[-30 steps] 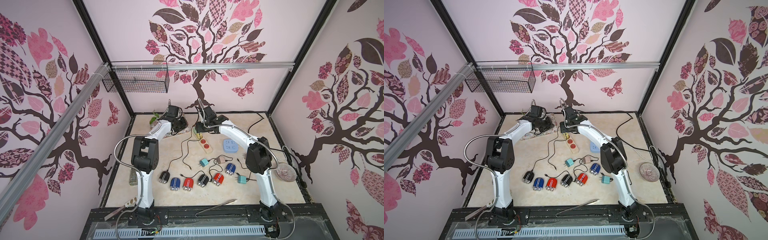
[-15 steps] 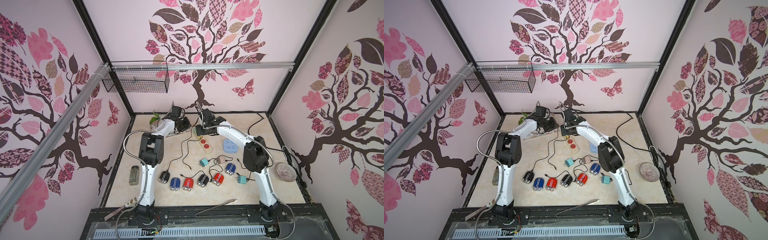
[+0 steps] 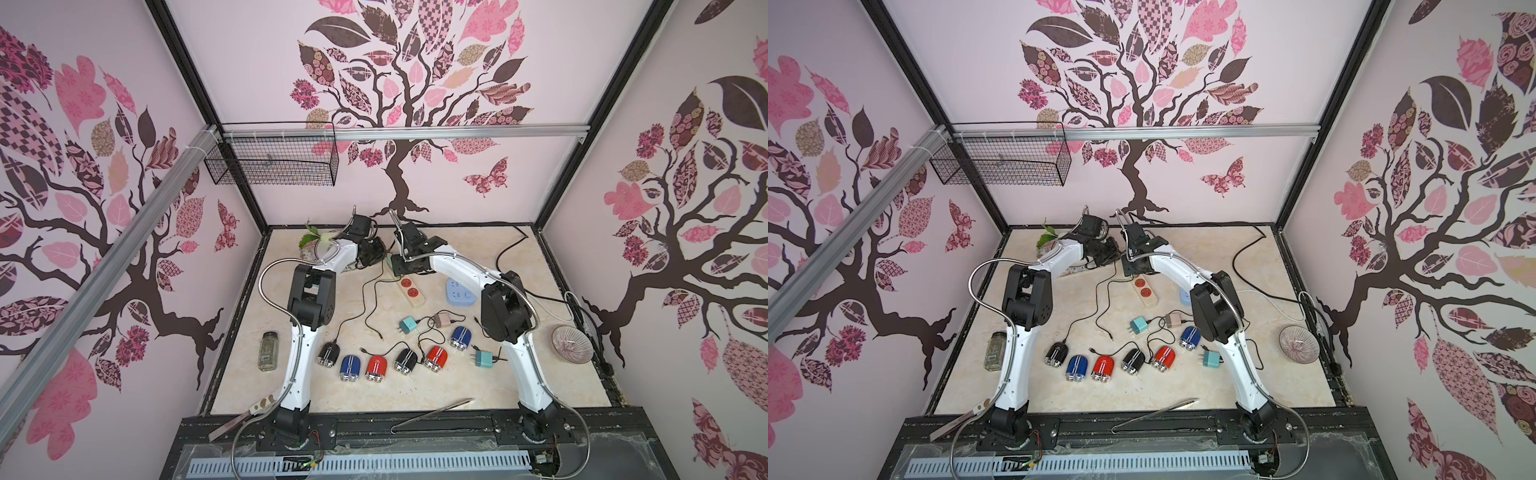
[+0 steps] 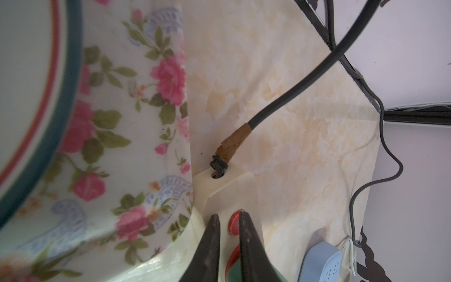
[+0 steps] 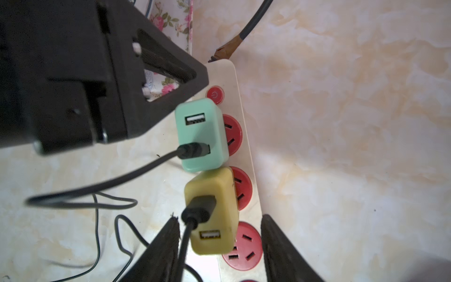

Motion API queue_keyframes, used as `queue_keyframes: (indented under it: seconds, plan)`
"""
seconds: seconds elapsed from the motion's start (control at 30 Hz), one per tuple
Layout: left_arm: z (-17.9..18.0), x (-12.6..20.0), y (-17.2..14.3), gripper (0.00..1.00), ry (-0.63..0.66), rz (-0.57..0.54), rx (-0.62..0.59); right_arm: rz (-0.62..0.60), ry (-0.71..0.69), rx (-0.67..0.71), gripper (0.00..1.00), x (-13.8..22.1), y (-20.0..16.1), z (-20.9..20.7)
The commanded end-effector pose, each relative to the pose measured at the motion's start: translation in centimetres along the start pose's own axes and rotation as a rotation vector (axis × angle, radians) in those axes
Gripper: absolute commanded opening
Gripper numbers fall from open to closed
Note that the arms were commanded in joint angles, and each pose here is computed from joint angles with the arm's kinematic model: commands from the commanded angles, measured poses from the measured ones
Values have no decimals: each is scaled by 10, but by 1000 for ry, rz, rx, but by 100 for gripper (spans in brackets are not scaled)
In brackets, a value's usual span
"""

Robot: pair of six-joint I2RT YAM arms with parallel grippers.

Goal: Unplug the electric shaver
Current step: Remove the plug from the socket.

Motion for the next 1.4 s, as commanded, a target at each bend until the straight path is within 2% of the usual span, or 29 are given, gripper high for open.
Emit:
queue_keyframes:
  seconds: [0.0, 0.23, 0.6, 0.87, 1.2, 1.37]
  plan:
    - [-10, 4, 4, 18, 17, -32, -23, 0, -3, 24, 54, -7, 4, 2]
    - [-8, 8, 5, 18, 36, -48, -19, -4, -11, 42, 50, -20, 7, 2]
    - [5, 23, 17, 18, 47, -87, 5, 12, 0, 54, 34, -27, 3, 3]
    - [3, 19, 17, 18, 35, -75, 2, 47, -10, 64, 35, -28, -14, 0]
    - [-2, 14, 12, 18, 39, -64, -7, 46, -59, 99, 25, -16, -25, -5]
    - [-4, 13, 9, 18, 38, -59, -12, 43, -83, 107, 25, -7, -31, -10]
Point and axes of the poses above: each gripper's point midway between its finger pads, its own x axis back along the fingers, its own z axis along the line the jaws close on, y = z × x, the point moved 1 cm from there along x, back along the fingers, and after that the axes turned 2 degrees about x, right-handed, at the moved point
